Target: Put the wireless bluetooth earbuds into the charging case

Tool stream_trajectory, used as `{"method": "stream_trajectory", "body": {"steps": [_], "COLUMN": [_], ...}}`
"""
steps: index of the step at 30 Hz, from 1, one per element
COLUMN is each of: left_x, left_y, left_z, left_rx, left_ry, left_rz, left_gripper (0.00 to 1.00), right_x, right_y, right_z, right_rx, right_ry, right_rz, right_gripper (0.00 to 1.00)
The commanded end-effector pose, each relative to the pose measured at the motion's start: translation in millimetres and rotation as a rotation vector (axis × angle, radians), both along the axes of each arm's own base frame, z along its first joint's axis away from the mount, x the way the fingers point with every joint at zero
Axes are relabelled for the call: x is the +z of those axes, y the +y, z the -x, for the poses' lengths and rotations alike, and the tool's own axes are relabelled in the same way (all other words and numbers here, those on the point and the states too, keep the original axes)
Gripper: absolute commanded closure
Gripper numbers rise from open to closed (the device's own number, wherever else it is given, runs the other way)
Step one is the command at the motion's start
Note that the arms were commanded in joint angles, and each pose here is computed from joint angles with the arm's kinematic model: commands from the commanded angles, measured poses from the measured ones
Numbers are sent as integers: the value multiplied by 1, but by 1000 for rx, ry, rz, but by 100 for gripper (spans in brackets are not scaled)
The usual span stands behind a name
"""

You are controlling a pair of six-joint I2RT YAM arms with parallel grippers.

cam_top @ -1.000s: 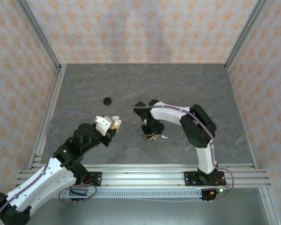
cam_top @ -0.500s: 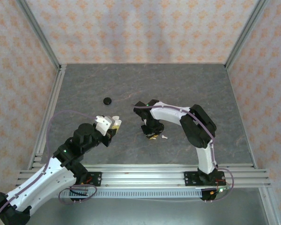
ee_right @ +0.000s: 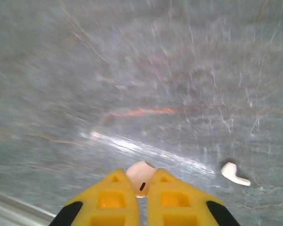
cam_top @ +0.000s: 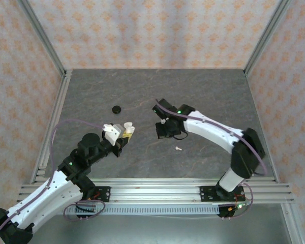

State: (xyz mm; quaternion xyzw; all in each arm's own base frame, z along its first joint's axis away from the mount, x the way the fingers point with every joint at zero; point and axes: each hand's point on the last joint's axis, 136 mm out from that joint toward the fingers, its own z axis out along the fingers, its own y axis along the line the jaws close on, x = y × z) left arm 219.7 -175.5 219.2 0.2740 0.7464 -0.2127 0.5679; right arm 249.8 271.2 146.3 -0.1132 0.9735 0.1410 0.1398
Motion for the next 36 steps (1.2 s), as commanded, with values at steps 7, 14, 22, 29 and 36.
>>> {"method": "stream_trajectory", "body": {"steps": [7, 14, 22, 29, 36], "left_x": [64, 93, 115, 115, 118], "left_y": [-11, -18, -24, -24, -23], "left_z": [-11, -24, -30, -29, -28], "left_rx": [-19, -6, -11, -9, -6], "left_ry": [-220, -294, -320, -312, -314], "left_rz": [87, 109, 129, 128, 139], "left_gripper": [100, 100, 100, 100, 100], "right_x": [152, 219, 238, 248, 246], "right_y": [24, 42, 63, 74, 84], "right_z": [-16, -11, -10, -6, 3], "right_rx": [-133, -147, -181, -181, -182], "right_ry": [-324, -352, -278, -242, -236], "right_rz": [-569, -891, -1083, -1163, -1190], "right_gripper": [90, 90, 90, 90, 90]}}
